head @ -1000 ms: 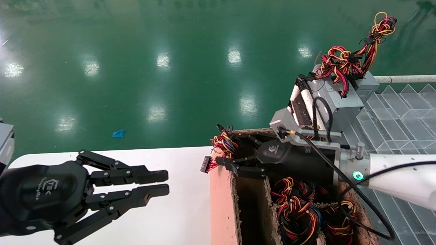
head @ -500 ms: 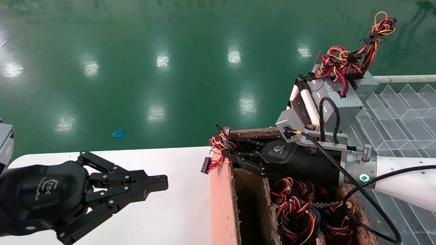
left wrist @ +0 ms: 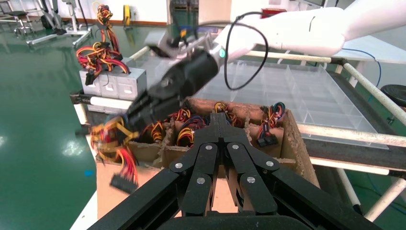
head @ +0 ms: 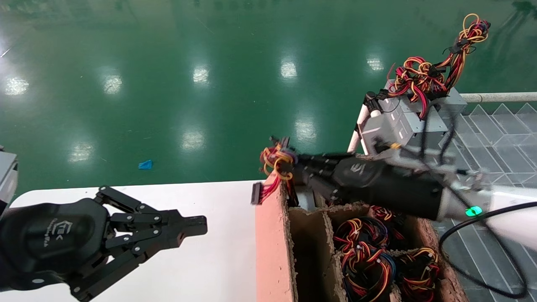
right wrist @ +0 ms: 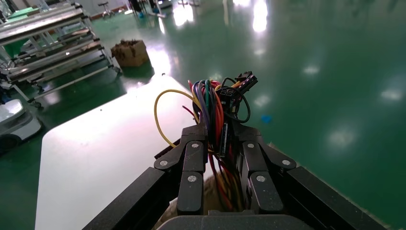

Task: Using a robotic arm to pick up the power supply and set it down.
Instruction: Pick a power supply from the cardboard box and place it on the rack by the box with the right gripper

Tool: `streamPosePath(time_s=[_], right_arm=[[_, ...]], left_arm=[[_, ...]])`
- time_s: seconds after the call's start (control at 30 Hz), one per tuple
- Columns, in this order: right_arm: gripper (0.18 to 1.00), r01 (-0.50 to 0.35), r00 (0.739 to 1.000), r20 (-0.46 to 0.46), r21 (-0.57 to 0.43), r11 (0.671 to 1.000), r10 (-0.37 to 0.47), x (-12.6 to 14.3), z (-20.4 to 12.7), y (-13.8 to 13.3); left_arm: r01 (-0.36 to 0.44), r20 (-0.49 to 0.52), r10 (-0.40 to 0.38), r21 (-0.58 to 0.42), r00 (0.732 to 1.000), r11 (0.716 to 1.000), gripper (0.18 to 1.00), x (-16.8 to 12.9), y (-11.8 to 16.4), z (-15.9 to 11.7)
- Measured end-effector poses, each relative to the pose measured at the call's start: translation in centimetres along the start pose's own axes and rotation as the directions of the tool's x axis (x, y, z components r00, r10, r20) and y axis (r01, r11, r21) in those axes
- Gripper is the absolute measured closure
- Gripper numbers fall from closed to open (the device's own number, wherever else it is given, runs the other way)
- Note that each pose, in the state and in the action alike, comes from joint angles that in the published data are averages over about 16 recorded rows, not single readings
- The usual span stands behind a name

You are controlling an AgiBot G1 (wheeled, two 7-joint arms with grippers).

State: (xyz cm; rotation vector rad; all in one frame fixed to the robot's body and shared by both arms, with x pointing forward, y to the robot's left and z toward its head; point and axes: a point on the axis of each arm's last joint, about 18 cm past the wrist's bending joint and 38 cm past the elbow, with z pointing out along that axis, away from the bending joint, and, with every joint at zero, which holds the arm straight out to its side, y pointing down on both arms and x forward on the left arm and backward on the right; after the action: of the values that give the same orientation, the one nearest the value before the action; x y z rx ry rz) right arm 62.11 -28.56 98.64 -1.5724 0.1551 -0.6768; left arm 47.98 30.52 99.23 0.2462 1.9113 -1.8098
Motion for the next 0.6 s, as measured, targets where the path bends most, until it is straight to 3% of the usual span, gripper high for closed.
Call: streamPosePath(time_s=[0.3,0.43,0.6], right_arm=[[0.916,0.199,0.980,-0.035,0.083,0.976,-0.197,-0.3,-3.1,-7.0],[0.918,0.312,0.949,-0.086,0.098,0.945,-0.304,-0.7,-4.7,-10.2],[0.919,0.438,0.891,-0.180,0.093,0.894,-0.417,-1.0,-6.8,-13.9]], left_arm=[[0.000,0.000,0.000,0.000,1.000,1.000,0.993,0.0,0.0,0.0],[0.000,0.000,0.000,0.000,1.000,1.000,0.993,0.0,0.0,0.0],[0.000,0.000,0.000,0.000,1.000,1.000,0.993,0.0,0.0,0.0]])
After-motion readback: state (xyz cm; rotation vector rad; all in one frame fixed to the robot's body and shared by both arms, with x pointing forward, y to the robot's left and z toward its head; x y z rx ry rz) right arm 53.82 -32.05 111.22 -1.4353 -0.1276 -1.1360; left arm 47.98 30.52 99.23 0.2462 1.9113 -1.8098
